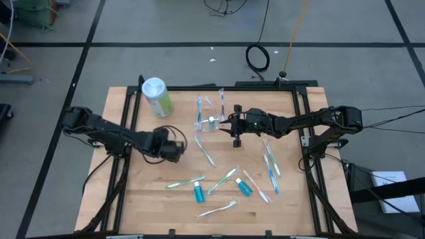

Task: Pick & Place toothbrushing station
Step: Put the orange toothbrush into the transparent organizer

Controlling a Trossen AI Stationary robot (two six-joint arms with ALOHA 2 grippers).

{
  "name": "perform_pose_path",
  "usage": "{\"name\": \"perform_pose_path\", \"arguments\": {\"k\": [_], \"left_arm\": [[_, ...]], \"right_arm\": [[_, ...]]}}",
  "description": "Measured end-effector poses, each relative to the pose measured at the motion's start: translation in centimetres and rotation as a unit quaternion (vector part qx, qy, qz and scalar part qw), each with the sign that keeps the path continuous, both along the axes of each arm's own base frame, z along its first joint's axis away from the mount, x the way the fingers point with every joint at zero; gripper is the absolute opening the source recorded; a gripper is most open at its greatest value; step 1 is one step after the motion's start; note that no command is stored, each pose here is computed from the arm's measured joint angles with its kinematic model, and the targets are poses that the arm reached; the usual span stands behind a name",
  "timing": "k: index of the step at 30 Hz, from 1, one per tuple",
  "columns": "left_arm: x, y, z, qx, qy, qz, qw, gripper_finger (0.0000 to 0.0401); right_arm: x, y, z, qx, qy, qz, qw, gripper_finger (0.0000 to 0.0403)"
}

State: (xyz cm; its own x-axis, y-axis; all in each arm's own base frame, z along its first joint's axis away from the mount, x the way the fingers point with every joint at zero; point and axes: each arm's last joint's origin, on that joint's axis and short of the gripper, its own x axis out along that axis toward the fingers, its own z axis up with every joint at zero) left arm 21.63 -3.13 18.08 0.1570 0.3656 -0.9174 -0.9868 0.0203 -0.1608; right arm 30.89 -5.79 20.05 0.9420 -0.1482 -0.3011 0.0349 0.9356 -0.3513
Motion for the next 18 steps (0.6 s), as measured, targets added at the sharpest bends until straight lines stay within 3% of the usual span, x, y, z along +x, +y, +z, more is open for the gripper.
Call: {"name": "perform_pose_path", "arguments": {"k": [2,6,11,18], "left_arm": [[-0.4,0.4,-0.2,0.0,0.001,0.071,0.997,0.0127],[-0.5,1.0,-0.3,0.005,-0.014,0.156,0.988,0.0127],[0.0,1.9,-1.3,0.009,-0.018,0.222,0.975,0.0127],[1.0,2.9,-4.4,0.01,0.027,0.295,0.955,0.0127]], "right_arm": [[0.0,0.0,0.0,0.0,-0.002,0.001,1.0,0.011],[0.0,0.0,0.0,0.0,-0.001,0.001,1.0,0.011],[0.0,0.0,-0.1,0.004,0.005,0.0,1.0,0.011],[0.0,0.2,-0.2,0.006,0.01,0.002,1.0,0.011]]}}
